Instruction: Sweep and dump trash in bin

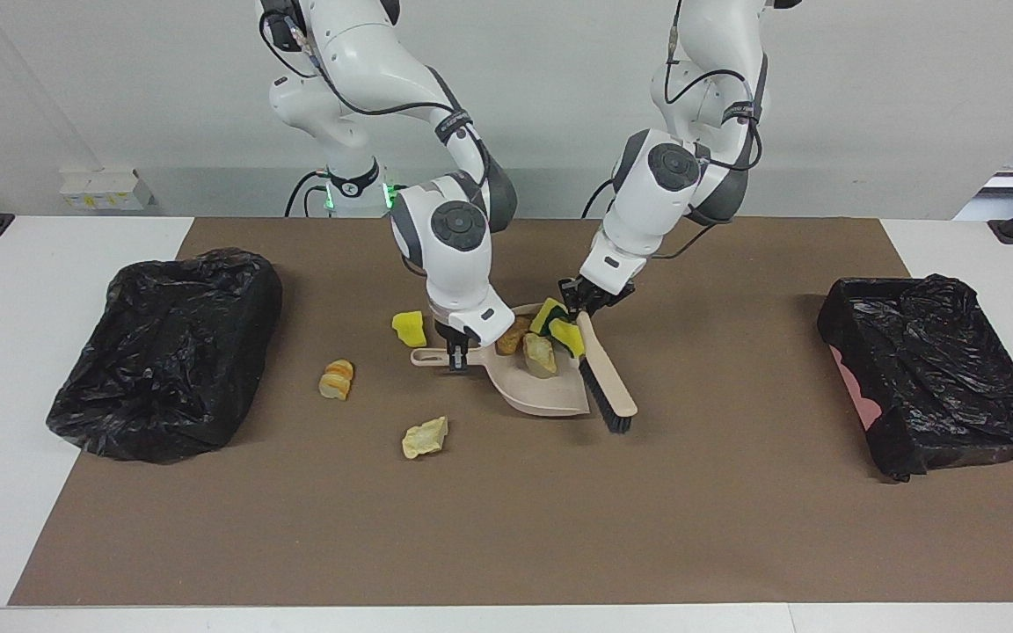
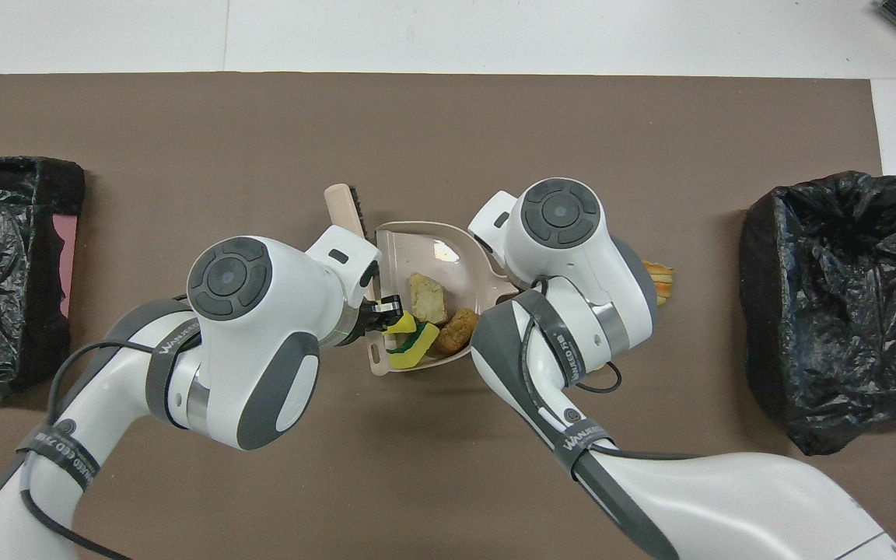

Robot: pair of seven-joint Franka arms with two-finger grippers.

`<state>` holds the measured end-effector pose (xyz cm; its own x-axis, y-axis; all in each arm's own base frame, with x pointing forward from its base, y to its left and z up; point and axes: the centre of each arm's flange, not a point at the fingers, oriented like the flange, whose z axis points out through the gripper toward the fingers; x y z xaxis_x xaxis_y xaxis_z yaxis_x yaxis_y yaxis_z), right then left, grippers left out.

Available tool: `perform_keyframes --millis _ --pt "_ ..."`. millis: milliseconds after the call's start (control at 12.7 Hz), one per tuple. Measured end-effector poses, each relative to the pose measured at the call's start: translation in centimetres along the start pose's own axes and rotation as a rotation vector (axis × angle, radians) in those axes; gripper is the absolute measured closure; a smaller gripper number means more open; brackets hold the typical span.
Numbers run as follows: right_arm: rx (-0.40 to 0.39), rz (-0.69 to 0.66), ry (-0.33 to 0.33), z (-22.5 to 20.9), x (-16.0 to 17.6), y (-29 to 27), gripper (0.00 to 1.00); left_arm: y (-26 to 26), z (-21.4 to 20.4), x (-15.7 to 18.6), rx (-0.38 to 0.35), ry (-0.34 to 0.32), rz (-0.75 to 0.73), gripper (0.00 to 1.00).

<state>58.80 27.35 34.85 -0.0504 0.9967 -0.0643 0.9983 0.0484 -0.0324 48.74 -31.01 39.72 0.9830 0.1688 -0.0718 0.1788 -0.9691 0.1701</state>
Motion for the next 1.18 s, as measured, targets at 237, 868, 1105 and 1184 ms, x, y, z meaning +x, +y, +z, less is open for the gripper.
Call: perform_keyframes --millis 237,868,1105,1184 --pt "-0.008 -0.007 0.026 -0.6 -1.5 1.0 0.67 -0.1 0.3 -0.3 0.056 0.009 -0.023 0.74" --pt "0.001 0.061 0.073 -5.4 -12.0 5.1 0.67 0.0 3.4 -12.6 0.213 -0.157 0.084 0.74" --pt "-0.005 0.107 0.077 -8.0 -18.0 5.5 0.67 0.8 4.5 -19.7 0.251 -0.161 0.099 0.74" --pt "-0.002 0.115 0.078 -8.5 -20.1 5.4 0.67 1.1 4.9 -21.6 0.252 -0.154 0.111 0.74"
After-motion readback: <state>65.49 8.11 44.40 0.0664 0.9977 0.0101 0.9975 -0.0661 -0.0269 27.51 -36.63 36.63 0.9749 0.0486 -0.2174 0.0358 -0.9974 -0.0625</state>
